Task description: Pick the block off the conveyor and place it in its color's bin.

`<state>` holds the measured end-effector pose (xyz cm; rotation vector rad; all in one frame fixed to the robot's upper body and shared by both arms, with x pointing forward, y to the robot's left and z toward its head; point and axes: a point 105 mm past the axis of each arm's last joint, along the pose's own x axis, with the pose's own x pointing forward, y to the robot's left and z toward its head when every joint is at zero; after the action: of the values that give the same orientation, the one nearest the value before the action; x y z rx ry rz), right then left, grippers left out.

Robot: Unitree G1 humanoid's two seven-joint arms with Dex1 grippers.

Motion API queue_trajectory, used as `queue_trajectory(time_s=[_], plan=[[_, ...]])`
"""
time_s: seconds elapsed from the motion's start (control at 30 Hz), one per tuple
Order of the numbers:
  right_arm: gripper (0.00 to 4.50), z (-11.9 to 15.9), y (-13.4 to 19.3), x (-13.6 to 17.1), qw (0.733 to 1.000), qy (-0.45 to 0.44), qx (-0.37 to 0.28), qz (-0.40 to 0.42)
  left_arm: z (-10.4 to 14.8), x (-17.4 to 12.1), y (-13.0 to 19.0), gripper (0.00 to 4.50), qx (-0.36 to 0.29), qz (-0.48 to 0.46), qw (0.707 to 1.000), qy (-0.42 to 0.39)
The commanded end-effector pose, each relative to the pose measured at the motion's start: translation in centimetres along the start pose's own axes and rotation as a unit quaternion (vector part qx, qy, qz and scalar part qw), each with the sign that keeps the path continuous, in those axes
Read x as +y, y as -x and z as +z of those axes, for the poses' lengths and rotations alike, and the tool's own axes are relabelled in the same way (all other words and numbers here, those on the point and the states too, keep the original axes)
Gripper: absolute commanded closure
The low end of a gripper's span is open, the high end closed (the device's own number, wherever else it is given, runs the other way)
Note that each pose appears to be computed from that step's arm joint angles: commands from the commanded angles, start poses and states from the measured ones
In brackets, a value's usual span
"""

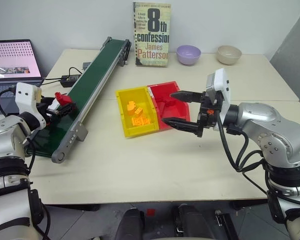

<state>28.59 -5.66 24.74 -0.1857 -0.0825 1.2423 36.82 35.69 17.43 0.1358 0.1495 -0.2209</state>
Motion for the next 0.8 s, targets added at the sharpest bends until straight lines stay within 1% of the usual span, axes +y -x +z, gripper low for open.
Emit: queue_trajectory(time_s=[0.03,0.07,0.1,0.2,0.27,0.3,0.33,0.37,0.43,0.47,0.7,0.8], plan=[[0.0,1.6,0.4,0.1,1.0,0.024,-0.019,-0.002,0.8,0.1,0.9,0.57,-0.017,-0.006,1.0,-0.007],[0.0,1.6,0.4,0.1,1.0,0.025,-0.019,-0.002,0.7,-0.2,1.0,0.93,-0.014,-0.012,1.0,-0.008],[0.0,1.6,0.4,0.0,1.0,0.025,-0.019,-0.002,0.7,-0.4,1.1,0.99,-0.013,-0.016,1.0,-0.008],[0.0,1.7,0.3,-0.2,0.999,0.027,-0.019,-0.003,0.8,-0.8,1.4,1.52,-0.014,-0.021,1.0,-0.007],[0.0,1.7,0.3,-0.2,0.999,0.028,-0.02,-0.003,0.8,-0.9,1.6,2.02,-0.014,-0.022,1.0,-0.007],[0.0,1.8,0.3,-0.3,0.999,0.028,-0.02,-0.003,0.9,-1.0,1.8,2.16,-0.014,-0.023,1.0,-0.007],[0.0,1.8,0.3,-0.4,0.999,0.029,-0.02,-0.004,1.0,-1.1,1.9,2.44,-0.015,-0.023,1.0,-0.007],[0.0,1.8,0.3,-0.4,0.999,0.029,-0.02,-0.004,1.1,-1.1,2.0,2.54,-0.015,-0.023,1.0,-0.007],[0.0,1.8,0.3,-0.5,0.999,0.029,-0.021,-0.004,1.2,-1.3,2.2,2.9,-0.015,-0.023,1.0,-0.009],[0.0,1.8,0.3,-0.5,0.999,0.029,-0.021,-0.004,1.4,-1.4,2.2,2.97,-0.016,-0.023,1.0,-0.009],[0.0,1.4,0.5,-0.6,0.999,0.03,-0.014,-0.006,2.5,-2.3,2.6,2.97,-0.023,-0.028,0.999,-0.015],[0.0,1.2,0.7,-0.8,0.999,0.036,-0.006,-0.018,4.1,-3.7,1.9,2.97,-0.034,-0.051,0.998,-0.02]])
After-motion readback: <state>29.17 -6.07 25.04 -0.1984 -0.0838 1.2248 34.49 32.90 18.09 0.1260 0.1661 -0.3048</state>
